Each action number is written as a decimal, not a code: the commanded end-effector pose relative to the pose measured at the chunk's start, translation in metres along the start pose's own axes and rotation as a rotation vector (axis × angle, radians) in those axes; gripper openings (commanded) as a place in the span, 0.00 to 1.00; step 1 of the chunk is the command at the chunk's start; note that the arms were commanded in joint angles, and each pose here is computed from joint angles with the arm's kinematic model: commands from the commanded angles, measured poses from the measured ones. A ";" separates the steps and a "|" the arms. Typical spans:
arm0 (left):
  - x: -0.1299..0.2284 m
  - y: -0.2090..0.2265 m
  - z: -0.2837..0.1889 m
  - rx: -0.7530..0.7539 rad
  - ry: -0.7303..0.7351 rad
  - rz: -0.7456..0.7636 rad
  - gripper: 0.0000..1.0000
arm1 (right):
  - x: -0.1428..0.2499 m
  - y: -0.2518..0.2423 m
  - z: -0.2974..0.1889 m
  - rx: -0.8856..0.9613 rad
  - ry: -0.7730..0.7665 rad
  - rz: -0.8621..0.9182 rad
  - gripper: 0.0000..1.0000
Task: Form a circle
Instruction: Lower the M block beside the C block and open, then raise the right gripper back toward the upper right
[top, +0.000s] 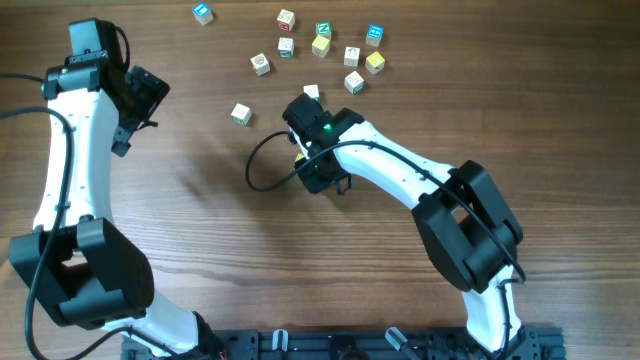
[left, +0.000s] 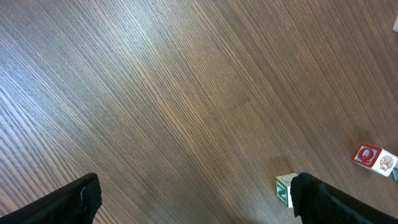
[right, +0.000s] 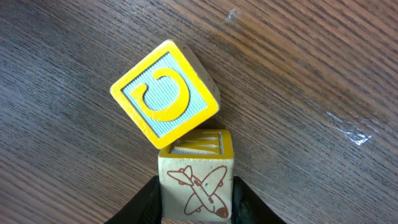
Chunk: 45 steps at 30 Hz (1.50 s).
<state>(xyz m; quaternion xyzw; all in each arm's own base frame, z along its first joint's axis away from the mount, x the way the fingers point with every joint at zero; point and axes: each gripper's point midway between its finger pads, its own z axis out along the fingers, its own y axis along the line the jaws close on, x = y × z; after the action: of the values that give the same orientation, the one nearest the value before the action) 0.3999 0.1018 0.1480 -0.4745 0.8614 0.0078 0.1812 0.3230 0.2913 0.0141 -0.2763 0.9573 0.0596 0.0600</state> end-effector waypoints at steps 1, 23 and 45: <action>-0.001 0.001 0.000 -0.002 -0.002 0.006 1.00 | 0.000 -0.005 -0.001 0.018 -0.005 0.009 0.34; -0.001 0.001 0.000 -0.002 -0.002 0.006 1.00 | 0.001 -0.005 -0.001 0.019 -0.003 0.008 0.57; -0.001 0.001 0.000 -0.002 -0.002 0.006 1.00 | -0.045 -0.169 -0.105 0.182 -0.243 0.437 0.98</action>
<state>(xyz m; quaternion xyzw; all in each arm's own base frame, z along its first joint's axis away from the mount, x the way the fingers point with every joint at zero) 0.3999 0.1018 0.1480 -0.4745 0.8614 0.0078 0.1812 0.4348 0.1766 0.1069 -0.0742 0.9804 0.0279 0.1806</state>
